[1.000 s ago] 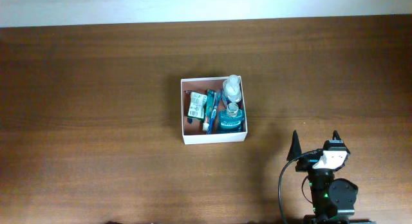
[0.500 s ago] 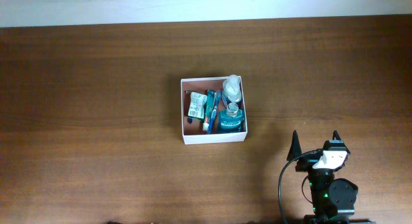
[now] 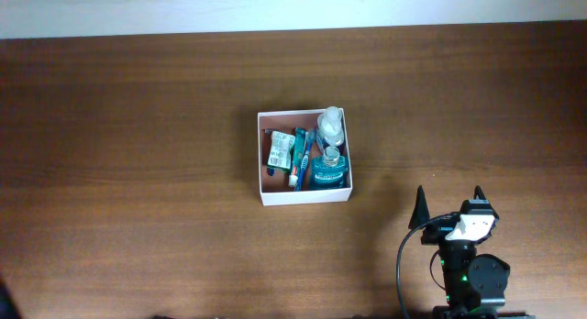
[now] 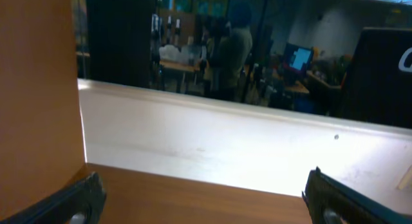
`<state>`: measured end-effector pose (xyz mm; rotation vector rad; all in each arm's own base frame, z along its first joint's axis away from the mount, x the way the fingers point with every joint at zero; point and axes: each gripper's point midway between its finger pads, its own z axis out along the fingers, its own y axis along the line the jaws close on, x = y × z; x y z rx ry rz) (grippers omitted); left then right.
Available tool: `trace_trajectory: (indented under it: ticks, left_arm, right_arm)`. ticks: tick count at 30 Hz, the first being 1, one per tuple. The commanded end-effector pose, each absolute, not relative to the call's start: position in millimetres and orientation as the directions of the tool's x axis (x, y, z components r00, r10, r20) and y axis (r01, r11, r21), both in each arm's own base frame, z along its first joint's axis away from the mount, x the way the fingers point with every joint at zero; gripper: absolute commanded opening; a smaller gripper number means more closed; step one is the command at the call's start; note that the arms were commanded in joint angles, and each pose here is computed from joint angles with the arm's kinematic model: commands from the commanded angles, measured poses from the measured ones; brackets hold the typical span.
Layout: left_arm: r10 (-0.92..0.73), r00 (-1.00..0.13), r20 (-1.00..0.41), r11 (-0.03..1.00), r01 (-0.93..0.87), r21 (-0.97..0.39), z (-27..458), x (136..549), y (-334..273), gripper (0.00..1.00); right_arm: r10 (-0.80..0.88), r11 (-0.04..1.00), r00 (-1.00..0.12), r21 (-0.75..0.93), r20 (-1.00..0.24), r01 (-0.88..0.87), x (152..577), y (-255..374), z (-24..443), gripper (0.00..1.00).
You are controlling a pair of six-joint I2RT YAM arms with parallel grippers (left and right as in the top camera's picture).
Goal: Pack container
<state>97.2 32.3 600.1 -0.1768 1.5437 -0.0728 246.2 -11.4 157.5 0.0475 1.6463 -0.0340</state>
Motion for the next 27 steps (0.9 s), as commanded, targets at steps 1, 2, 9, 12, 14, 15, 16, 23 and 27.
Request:
trace_trajectory:
  ticks: [1,2,9,12,14,15,16,23,27]
  left_arm:
    - [-0.159,-0.03,-0.987,0.985,-0.065,-0.157,592,130,22,1.0]
    - [-0.156,-0.042,-0.987,0.986,-0.067,-0.153,589,140,19,1.0]
    - [-0.131,-0.133,-0.982,0.989,-0.083,-0.121,557,215,-1,1.0]
    - [-0.122,-0.167,-0.978,0.99,-0.086,-0.109,536,246,-10,0.99]
    - [-0.118,-0.181,-0.976,0.991,-0.084,-0.104,521,266,-16,1.0]
    - [-0.117,-0.187,-0.975,0.991,-0.084,-0.103,513,277,-19,1.0]
    - [-0.117,-0.187,-0.975,0.991,-0.084,-0.103,508,283,-21,1.0]
    - [-0.131,-0.139,-0.982,0.991,-0.054,-0.125,457,329,-37,1.0]
    - [-0.152,-0.07,-0.986,0.988,-0.002,-0.152,430,335,-46,1.0]
  right_arm:
    - [0.018,0.999,-0.078,0.015,-0.997,0.037,246,-8,156,0.99]
    - [0.018,0.999,-0.078,0.015,-0.997,0.037,246,-8,156,0.99]
    - [0.018,0.999,-0.078,0.015,-0.997,0.037,246,-8,156,0.99]
    - [0.018,0.999,-0.078,0.015,-0.997,0.037,246,-8,156,0.99]
    - [0.018,0.999,-0.078,0.015,-0.997,0.037,246,-8,156,0.99]
    - [0.018,0.999,-0.078,0.015,-0.997,0.037,246,-8,156,0.99]
    - [0.018,0.999,-0.078,0.015,-0.997,0.037,246,-8,156,0.99]
    - [0.018,0.999,-0.078,0.015,-0.997,0.037,246,-8,156,0.99]
    - [0.018,0.999,-0.078,0.015,-0.997,0.037,246,-8,156,0.99]
